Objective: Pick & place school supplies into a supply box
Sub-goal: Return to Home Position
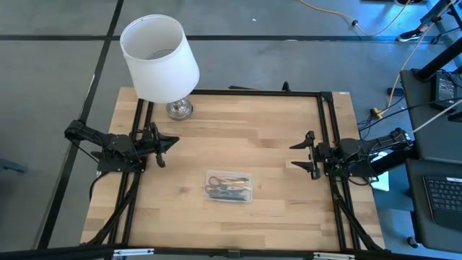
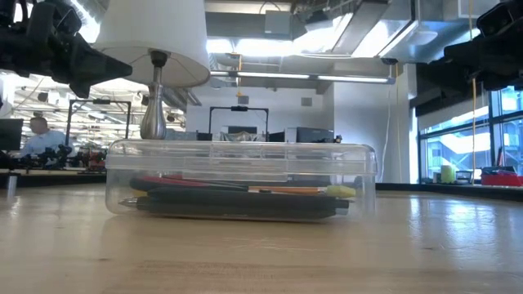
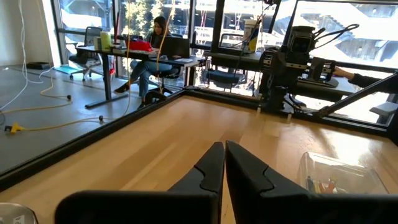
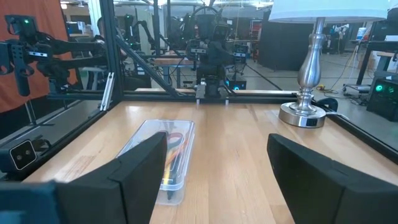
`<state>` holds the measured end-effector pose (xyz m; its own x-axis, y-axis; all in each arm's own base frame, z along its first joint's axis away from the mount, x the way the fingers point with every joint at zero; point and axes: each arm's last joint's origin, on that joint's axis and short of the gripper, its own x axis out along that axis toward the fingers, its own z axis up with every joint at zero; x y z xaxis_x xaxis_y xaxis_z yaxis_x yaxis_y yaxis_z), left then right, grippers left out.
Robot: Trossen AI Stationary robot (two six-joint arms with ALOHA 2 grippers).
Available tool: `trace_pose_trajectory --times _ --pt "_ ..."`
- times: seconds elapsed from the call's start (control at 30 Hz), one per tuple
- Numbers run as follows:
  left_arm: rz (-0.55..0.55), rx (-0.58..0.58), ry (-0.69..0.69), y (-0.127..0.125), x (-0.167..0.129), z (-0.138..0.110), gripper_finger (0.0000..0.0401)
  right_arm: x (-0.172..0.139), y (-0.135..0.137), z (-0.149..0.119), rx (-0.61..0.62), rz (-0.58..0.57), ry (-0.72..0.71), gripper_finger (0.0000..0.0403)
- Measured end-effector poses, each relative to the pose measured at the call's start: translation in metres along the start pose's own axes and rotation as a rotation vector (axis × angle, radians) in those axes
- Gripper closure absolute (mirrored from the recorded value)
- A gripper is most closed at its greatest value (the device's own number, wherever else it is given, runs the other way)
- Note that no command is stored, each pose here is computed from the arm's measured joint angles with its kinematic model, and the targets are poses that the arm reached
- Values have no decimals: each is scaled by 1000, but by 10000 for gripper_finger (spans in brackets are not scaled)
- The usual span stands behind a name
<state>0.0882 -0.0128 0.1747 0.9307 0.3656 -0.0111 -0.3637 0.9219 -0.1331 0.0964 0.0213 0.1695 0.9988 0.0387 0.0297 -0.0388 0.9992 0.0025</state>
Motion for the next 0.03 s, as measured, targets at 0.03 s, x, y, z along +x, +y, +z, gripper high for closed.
trace_pose_trajectory --times 0.03 --pt "0 0 0 0 0 0 391 0 0 0 0 0 0 121"
